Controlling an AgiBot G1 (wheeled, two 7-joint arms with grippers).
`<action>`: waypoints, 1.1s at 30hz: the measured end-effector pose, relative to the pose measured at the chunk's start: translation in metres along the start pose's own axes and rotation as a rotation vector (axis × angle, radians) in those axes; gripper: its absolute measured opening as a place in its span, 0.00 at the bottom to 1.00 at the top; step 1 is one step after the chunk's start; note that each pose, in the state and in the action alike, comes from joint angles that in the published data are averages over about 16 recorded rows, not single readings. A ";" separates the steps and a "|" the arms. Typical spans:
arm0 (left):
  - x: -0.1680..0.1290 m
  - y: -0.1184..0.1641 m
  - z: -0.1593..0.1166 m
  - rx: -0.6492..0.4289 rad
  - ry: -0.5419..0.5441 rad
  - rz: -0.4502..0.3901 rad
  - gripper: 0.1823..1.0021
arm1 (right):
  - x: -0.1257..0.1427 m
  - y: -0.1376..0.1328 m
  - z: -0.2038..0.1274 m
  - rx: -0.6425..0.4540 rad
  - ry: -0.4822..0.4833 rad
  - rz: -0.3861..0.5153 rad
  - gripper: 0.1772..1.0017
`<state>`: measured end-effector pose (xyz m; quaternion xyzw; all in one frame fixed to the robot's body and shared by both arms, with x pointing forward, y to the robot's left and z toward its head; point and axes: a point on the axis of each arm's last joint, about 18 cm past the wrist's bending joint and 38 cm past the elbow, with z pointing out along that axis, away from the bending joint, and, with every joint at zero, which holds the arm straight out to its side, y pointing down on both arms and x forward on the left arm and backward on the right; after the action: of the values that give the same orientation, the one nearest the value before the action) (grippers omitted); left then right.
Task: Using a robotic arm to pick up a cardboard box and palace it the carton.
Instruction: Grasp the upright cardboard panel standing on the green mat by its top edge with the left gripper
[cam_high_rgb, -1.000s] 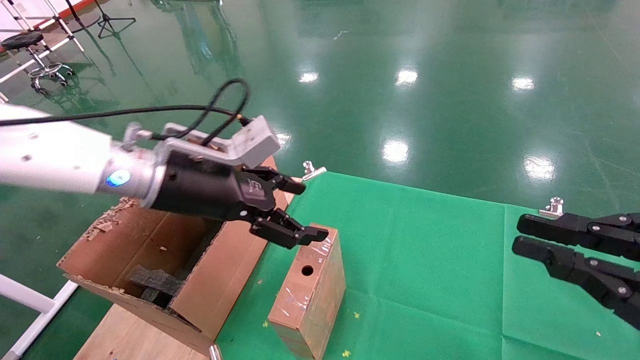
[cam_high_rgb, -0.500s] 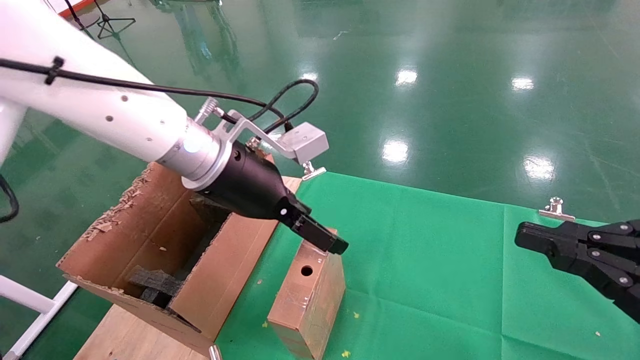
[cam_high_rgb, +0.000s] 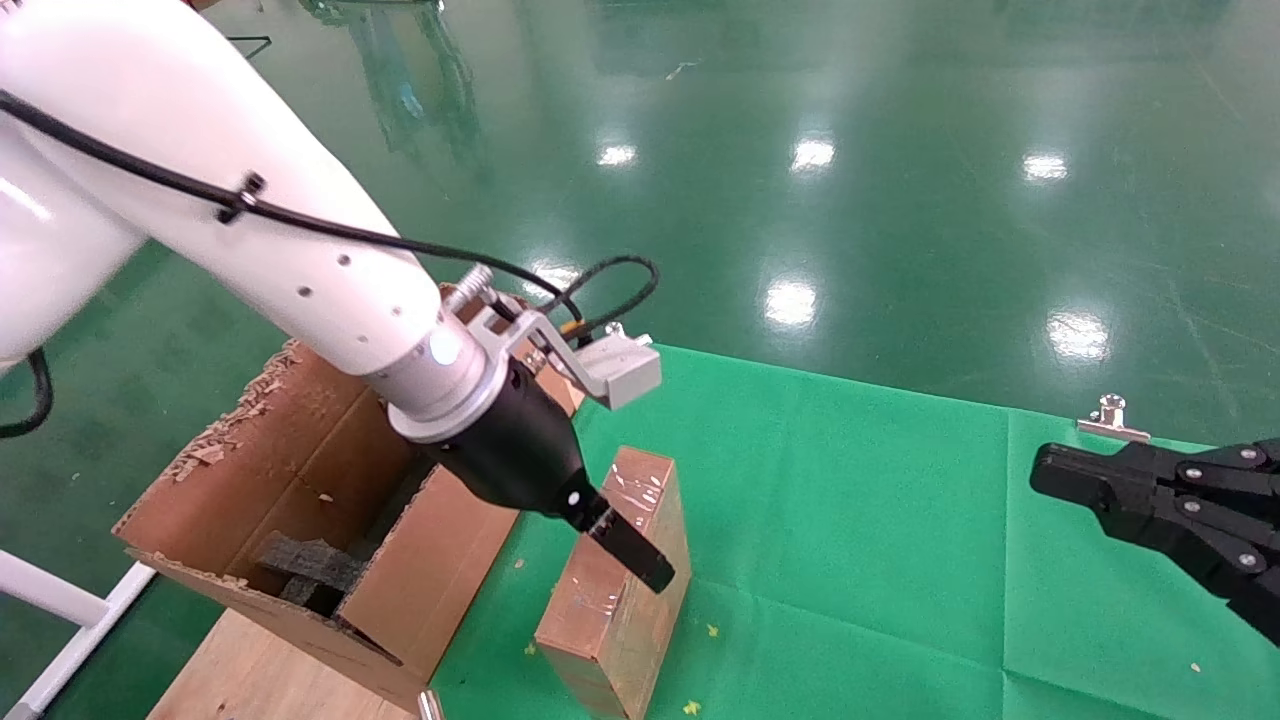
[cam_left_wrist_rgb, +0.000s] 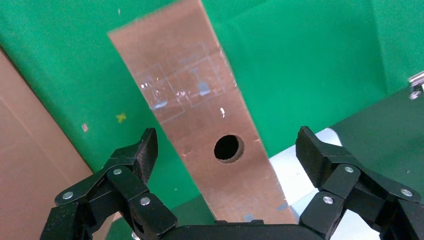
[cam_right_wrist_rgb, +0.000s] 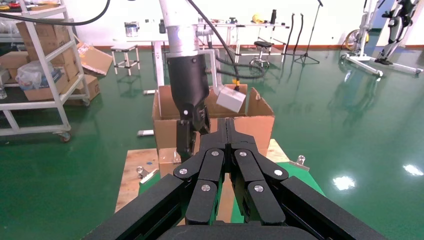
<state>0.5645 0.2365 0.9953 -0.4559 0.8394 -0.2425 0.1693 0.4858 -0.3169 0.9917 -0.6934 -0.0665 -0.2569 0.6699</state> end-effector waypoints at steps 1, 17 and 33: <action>0.001 0.000 0.003 -0.007 -0.002 0.000 1.00 | 0.000 0.000 0.000 0.000 0.000 0.000 0.02; -0.001 0.002 0.017 -0.052 -0.055 0.040 1.00 | 0.000 0.000 0.000 0.000 0.000 0.000 0.02; 0.000 0.002 0.017 -0.049 -0.049 0.036 0.94 | 0.000 0.000 0.000 0.000 0.001 0.000 0.17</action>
<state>0.5717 0.2335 0.9804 -0.4504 0.8489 -0.2077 0.1828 0.4859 -0.3170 0.9916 -0.6934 -0.0662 -0.2570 0.6699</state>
